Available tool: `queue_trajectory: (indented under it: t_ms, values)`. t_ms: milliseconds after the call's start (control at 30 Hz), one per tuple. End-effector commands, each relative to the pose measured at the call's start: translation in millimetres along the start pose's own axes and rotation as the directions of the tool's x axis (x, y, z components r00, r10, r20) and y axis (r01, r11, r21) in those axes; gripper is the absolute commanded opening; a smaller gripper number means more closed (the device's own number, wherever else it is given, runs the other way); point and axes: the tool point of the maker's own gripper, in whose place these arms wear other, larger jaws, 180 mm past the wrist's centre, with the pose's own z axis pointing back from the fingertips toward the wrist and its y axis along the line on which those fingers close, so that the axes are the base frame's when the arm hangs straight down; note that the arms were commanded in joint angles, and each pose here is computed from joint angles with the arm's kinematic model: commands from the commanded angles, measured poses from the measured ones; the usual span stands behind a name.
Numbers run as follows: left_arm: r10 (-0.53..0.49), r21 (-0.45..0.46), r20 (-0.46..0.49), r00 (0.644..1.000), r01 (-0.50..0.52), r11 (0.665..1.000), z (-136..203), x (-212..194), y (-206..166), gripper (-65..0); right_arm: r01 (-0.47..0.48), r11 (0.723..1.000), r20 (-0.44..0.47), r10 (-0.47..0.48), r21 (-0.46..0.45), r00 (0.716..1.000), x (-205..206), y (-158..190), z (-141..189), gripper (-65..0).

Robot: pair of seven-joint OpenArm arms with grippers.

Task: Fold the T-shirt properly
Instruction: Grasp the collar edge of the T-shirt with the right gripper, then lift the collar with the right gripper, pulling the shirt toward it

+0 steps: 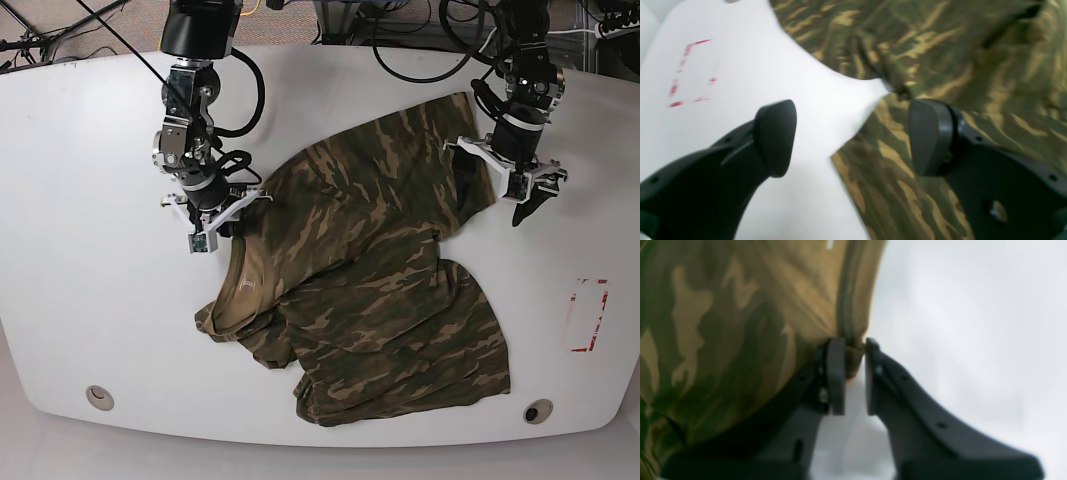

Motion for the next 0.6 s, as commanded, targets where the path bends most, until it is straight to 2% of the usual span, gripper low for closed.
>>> queue_trajectory:
  t_ms: [0,333,467,567]
  values:
    - [-0.002,0.004,0.054,0.999,0.002,1.000,0.3,14.8,2.5,-16.5,0.000,1.000,0.023,0.000,-0.008,1.000,4.7,-5.4,4.4,-60.9]
    - [-0.003,0.009,0.043,0.999,0.002,1.000,-0.4,12.0,5.5,-17.1,-0.037,0.999,-0.034,0.037,-0.019,0.999,-28.5,-12.7,21.9,-63.1]
    - [-0.001,0.010,0.035,0.999,0.001,1.000,-2.2,9.9,6.2,-17.1,-0.052,0.998,-0.032,0.051,-0.032,0.998,-28.8,-17.8,28.7,-63.6]
    - [0.008,0.008,0.013,1.000,-0.008,1.000,-5.0,2.1,6.4,-17.0,-0.072,0.996,-0.002,0.072,-0.046,0.997,-13.4,-24.0,33.5,-63.3]
